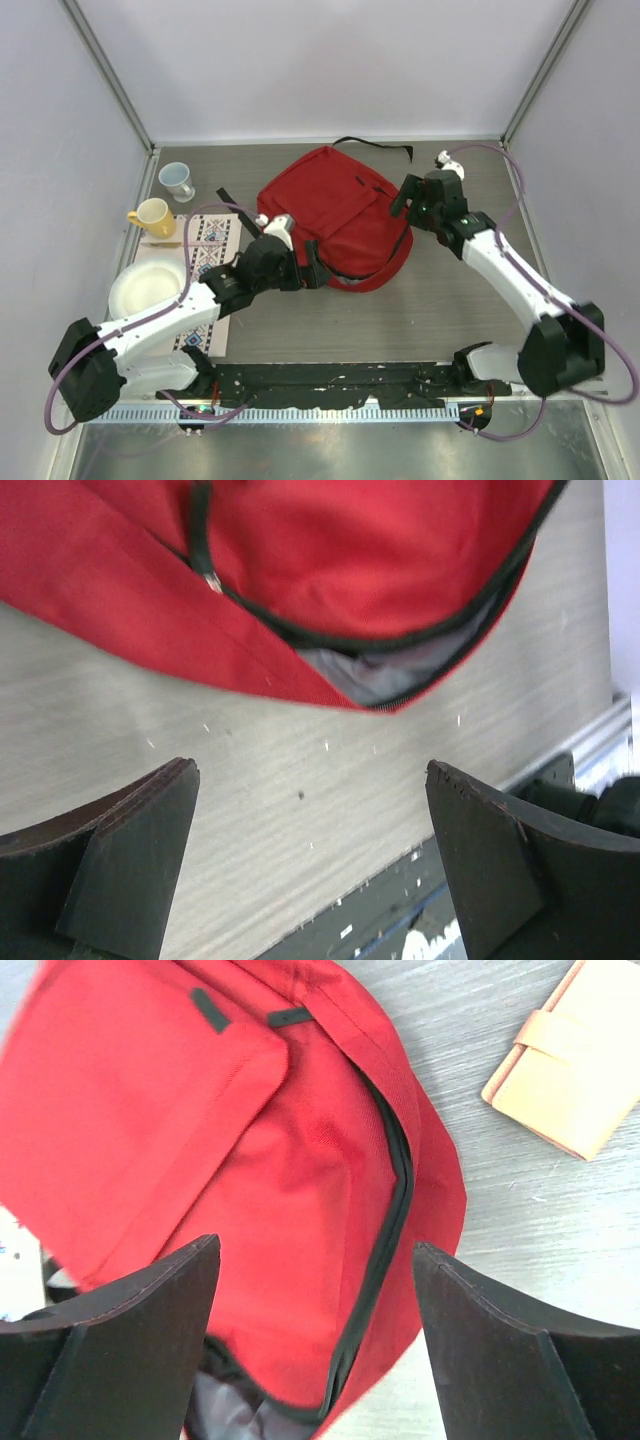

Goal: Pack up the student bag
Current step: Adjust the student bag at the center of the board.

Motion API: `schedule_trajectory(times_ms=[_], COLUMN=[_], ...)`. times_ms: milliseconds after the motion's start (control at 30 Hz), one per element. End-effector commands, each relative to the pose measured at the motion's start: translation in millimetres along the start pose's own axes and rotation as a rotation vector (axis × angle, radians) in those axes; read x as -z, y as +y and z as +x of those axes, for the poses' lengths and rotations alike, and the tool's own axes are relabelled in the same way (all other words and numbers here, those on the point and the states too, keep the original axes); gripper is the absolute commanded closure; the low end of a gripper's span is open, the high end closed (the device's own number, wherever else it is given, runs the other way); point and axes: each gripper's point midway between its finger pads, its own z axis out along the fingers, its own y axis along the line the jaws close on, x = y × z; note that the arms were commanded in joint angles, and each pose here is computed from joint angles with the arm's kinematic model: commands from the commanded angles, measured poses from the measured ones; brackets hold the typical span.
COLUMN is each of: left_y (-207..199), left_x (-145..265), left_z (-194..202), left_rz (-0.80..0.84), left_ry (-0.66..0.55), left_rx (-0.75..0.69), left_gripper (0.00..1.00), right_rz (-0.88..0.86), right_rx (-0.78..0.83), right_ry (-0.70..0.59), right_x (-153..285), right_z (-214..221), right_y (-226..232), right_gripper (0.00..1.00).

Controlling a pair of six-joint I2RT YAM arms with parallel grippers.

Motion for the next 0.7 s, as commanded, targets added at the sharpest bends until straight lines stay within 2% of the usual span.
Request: schedule_trajectory(times_ms=[0,167,300,467,667], left_y=[27,45,54,65,96], left_x=[8,-10,-33,-50,-69], left_z=[-50,-77,-81,-98,-109], left_rz=[-0.13,-0.104,-0.09,-0.082,-0.146], left_ry=[-0.131,-0.154,-0.126,-0.193,-0.236], left_rx=[-0.029,0.046,0.091,0.186,0.249], left_gripper=[0.0,0.0,0.01,0.0,0.0], right_rz=[-0.109,-0.258,-0.355,-0.362,-0.377], right_rx=[-0.09,-0.213,-0.25,-0.258,-0.254], right_ry=[-0.046,0.028,0.059,0.049,0.056], right_x=[53,84,105,111,111], right_z=[4,41,57,56,54], right_y=[6,18,27,27,33], right_gripper=[0.17,0.17,0.17,0.17,0.18])
